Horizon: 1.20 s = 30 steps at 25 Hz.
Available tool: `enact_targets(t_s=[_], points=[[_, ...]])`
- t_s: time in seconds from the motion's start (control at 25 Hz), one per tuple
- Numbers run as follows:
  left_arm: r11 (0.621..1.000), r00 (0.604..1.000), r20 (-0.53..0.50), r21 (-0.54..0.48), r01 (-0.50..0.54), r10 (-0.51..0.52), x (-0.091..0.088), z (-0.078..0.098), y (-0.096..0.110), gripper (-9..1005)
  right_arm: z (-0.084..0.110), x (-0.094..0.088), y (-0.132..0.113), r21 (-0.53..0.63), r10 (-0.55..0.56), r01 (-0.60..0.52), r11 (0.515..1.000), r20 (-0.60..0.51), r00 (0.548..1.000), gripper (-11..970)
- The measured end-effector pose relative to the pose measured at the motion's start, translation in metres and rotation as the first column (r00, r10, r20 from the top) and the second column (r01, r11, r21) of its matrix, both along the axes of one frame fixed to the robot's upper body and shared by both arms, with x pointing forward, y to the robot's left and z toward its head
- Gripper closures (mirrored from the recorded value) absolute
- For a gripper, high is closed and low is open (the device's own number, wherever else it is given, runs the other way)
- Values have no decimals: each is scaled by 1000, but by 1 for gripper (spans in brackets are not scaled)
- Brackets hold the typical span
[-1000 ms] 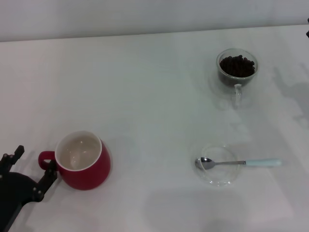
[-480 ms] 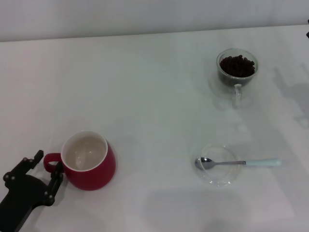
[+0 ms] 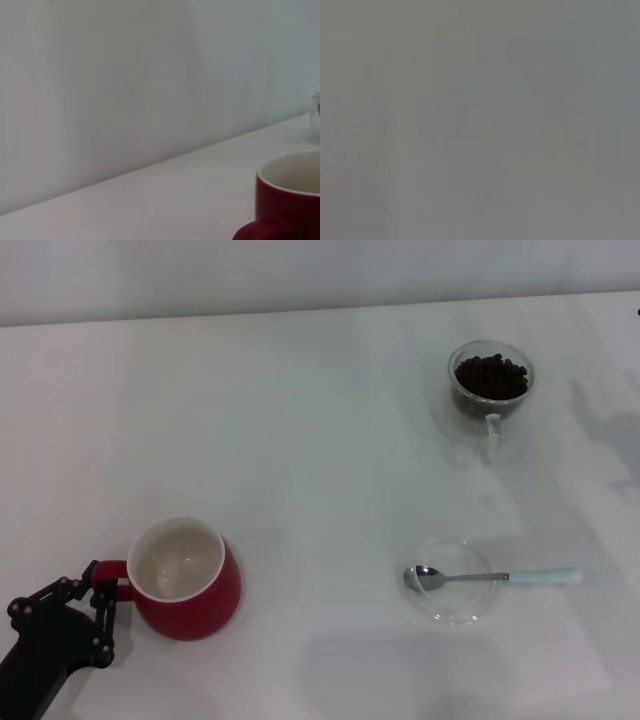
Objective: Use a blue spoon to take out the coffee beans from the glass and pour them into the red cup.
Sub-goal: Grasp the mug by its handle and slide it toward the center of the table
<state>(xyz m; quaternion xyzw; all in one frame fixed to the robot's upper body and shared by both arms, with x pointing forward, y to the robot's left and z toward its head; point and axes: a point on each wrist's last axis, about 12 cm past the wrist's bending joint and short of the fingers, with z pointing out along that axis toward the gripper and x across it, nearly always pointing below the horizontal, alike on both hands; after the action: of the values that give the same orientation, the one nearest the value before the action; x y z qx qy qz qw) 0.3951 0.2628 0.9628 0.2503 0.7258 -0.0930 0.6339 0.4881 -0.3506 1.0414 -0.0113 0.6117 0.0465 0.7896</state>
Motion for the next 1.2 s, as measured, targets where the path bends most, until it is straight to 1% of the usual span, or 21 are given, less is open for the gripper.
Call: enact_targets(t_s=[0.24,0.44,0.72,0.76,0.84,0.88,1.2], points=[[1000,1000,8,-8,4,-4,2,1,-2,876,0,0,0,0,-1,1,1000,0,1000,102],[999,1000,21,-28,17,-17,7,4,-9,881,0,0,0,0,-1,1,1000,0,1000,101],[999,998,48,-23,45,-44,15,8,-20,885,0,0,0,-1,1,-1,1000,-1,1000,101],[998,997,53,-22,55,-54,19,9,-24,886,0,0,0,-1,2,-2,1000,-1,1000,101],[998,997,50,-21,58,-57,20,9,-25,887,0,0,0,-1,2,-2,1000,-1,1000,101],[998,997,41,-23,65,-64,24,9,-29,888,0,0,0,-1,3,-3,1000,-1,1000,101],[997,997,28,-27,79,-78,30,9,-37,892,0,0,0,-2,5,-5,1000,-2,1000,102]])
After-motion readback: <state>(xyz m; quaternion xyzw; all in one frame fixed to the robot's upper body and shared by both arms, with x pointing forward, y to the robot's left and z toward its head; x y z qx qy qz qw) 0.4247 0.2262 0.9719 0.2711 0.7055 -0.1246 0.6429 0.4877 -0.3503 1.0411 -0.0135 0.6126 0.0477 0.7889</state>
